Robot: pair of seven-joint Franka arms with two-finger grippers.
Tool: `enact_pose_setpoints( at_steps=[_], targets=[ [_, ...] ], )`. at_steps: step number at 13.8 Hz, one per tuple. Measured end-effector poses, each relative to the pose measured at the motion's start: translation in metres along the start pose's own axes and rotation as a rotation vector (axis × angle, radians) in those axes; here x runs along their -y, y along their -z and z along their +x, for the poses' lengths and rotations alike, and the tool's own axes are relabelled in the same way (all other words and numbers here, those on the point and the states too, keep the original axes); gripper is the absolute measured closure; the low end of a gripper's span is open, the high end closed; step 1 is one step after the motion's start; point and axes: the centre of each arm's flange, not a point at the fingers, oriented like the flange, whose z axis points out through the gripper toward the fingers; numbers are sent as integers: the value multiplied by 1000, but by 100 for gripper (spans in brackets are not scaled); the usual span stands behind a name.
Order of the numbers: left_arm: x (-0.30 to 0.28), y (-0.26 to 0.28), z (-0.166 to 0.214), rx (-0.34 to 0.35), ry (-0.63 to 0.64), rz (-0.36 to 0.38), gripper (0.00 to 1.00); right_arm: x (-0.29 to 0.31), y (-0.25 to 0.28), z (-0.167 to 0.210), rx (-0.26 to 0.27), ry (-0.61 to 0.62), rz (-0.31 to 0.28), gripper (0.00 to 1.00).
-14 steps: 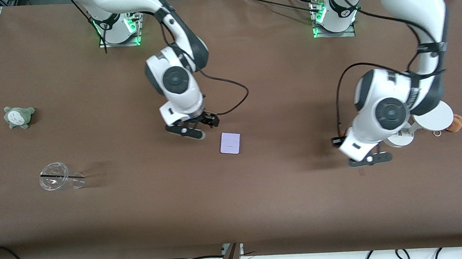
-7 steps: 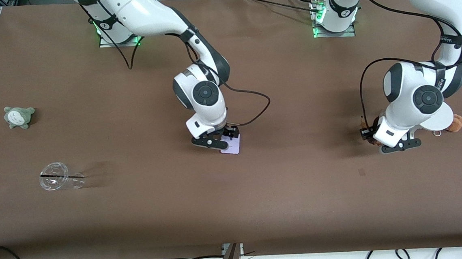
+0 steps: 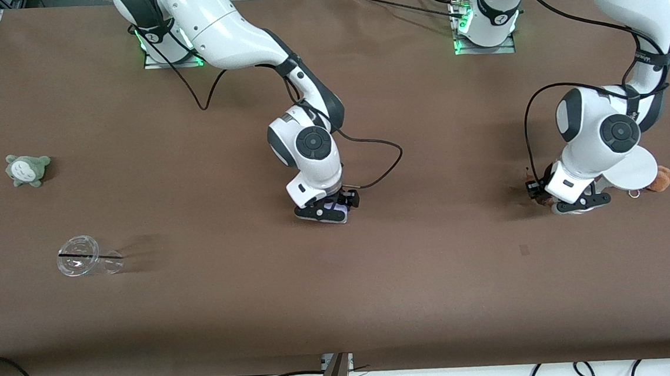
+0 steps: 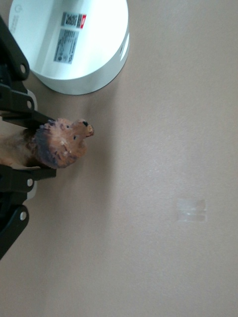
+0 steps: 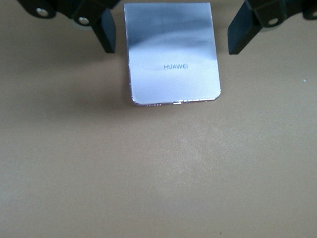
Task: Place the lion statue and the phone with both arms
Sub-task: 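Carry the lion toward the lamp while the right gripper grasps the phone, then set the lion beside the lamp while the right gripper carries the phone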
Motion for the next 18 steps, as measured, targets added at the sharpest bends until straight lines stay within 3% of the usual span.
enact_pose_setpoints(
  at_steps=[6, 8, 12, 15, 18],
  targets=[
    [0, -11, -4, -28, -1, -9, 64, 5, -24, -16, -15, 34, -10, 1],
    [1, -18, -4, -38, 0, -13, 64, 6, -21, -15, -17, 39, -16, 15],
    [2, -21, -3, -44, 2, -15, 63, 1, -17, -9, -9, 68, -52, 15],
    [3, -13, 5, -65, 4, -17, 39, -14, 7, 17, 16, 126, -90, 15],
    [-4, 23, 23, -43, -3, -9, 8, -67, 54, 75, 80, 218, -136, 15]
  ],
)
